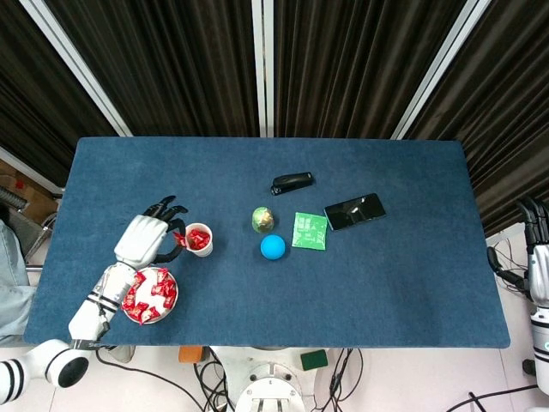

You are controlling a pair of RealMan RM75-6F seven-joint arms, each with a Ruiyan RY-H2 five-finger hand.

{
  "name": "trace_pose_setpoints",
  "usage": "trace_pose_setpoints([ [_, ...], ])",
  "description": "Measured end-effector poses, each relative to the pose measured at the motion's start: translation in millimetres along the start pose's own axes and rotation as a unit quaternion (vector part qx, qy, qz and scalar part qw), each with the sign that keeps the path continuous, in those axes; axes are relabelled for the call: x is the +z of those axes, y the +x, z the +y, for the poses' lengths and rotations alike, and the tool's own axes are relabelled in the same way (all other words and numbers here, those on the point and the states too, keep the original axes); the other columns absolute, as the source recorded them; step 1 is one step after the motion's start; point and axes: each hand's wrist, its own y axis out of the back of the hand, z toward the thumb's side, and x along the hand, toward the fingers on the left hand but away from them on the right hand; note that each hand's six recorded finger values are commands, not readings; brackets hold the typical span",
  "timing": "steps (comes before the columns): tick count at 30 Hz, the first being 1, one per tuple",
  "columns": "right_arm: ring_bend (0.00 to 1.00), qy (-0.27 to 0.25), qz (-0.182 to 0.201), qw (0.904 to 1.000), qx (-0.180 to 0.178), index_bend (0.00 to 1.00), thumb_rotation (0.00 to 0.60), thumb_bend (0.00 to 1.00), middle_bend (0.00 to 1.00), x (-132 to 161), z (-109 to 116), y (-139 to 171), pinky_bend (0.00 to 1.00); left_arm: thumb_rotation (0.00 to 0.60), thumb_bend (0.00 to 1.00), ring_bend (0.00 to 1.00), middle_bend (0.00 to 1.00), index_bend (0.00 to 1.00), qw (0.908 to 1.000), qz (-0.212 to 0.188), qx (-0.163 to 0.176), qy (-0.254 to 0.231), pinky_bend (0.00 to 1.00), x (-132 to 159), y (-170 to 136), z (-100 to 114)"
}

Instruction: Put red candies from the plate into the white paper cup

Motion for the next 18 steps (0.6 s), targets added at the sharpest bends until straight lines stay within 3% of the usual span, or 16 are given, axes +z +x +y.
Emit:
trace_pose_setpoints([
  [9, 0.0, 0.0, -0.005, 1.0, -0.002, 0.0, 0.6, 0.35, 0.0, -4, 3, 1, 0.0, 0.6, 0.3, 0.05, 0.23, 0.51, 0.9997, 0.006, -0.023, -0.009, 0.21, 0, 27, -23],
  [18, 0.0, 0.002, -0.007, 1.0, 0.0, 0.0, 0.6, 0.35, 0.0, -5, 2, 0, 0.0, 0.6, 0.3, 0.05, 0.22, 0.22, 0.9996, 0.005, -0.028, -0.005, 0.21, -2, 29, -30],
])
